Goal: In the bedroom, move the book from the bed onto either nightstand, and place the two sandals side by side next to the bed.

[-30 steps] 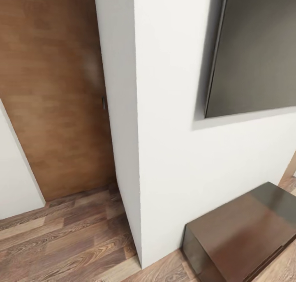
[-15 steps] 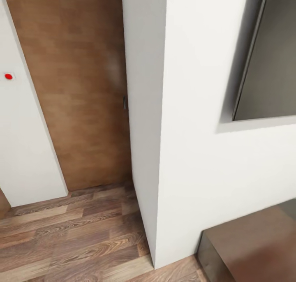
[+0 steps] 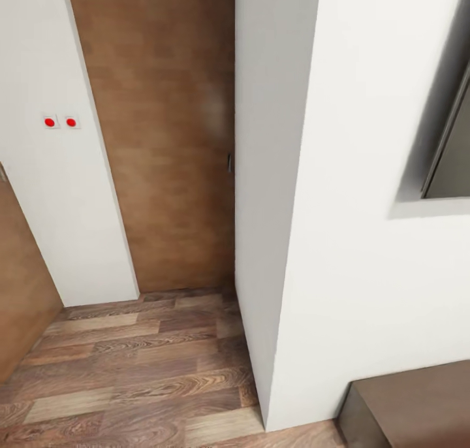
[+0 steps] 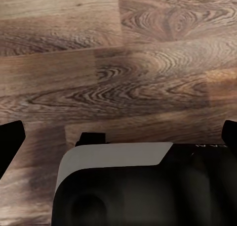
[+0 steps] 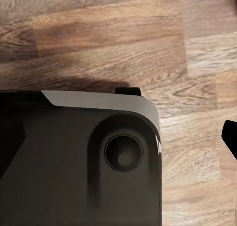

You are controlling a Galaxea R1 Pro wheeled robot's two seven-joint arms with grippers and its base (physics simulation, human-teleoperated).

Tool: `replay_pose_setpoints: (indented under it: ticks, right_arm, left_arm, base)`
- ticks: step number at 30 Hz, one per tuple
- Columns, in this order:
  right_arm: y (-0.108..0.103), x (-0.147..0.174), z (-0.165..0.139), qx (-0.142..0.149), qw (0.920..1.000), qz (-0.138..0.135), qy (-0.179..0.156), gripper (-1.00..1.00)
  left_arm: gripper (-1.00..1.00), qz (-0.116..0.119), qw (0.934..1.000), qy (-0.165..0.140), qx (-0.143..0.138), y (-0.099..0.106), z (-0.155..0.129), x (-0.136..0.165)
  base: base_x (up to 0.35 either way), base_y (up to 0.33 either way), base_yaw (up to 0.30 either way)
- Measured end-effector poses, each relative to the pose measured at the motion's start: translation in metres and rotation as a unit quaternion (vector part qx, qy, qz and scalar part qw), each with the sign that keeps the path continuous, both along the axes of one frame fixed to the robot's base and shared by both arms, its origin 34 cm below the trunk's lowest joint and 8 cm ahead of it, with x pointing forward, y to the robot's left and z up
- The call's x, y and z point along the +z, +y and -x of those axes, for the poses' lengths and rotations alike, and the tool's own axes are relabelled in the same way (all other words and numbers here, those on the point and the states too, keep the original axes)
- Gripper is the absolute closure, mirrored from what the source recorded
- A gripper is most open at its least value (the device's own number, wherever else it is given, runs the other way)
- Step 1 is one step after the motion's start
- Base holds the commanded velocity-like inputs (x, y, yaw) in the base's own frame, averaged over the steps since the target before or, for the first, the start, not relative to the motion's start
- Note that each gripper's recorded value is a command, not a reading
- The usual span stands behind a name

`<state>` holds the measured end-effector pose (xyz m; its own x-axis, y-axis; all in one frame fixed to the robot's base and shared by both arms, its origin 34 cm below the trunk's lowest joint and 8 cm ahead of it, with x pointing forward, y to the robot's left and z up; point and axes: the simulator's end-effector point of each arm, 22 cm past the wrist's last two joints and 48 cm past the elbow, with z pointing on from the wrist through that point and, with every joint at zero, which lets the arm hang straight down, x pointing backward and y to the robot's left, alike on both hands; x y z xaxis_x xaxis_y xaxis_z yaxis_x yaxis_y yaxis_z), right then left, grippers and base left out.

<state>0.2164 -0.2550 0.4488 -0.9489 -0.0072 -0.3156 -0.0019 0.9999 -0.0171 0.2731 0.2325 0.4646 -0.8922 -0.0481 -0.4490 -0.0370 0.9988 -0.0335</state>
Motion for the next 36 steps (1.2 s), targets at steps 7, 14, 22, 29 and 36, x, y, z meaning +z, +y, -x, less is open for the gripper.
replay_pose_setpoints:
  ticks: [7, 14, 22, 29, 36]
  right_arm:
    - [0.0004, -0.0001, 0.0003, 0.000, 1.0000, 0.000, 0.000, -1.00]
    - [0.0000, 0.0000, 0.0000, 0.000, 1.0000, 0.000, 0.000, -1.00]
    - [-0.0001, 0.0000, -0.0002, 0.000, 1.0000, 0.000, 0.000, -1.00]
    - [0.0000, 0.0000, 0.0002, 0.000, 1.0000, 0.000, 0.000, -1.00]
    - [0.0002, 0.0000, -0.0002, 0.000, 1.0000, 0.000, 0.000, -1.00]
  left_arm:
    - [-1.00, 0.000, 1.0000, 0.000, 0.000, 0.0000, 0.0000, 0.0000]
    - [-1.00, 0.000, 1.0000, 0.000, 0.000, 0.0000, 0.0000, 0.0000]
    - [-1.00, 0.000, 1.0000, 0.000, 0.000, 0.0000, 0.0000, 0.0000]
    - [-1.00, 0.000, 1.0000, 0.000, 0.000, 0.0000, 0.0000, 0.0000]
    - [-1.00, 0.000, 1.0000, 0.000, 0.000, 0.0000, 0.0000, 0.0000]
  base:
    - [0.000, 0.000, 0.293]
    - [0.000, 0.000, 0.293]
    - [0.000, 0.000, 0.293]
    - [0.000, 0.000, 0.293]
    - [0.000, 0.000, 0.293]
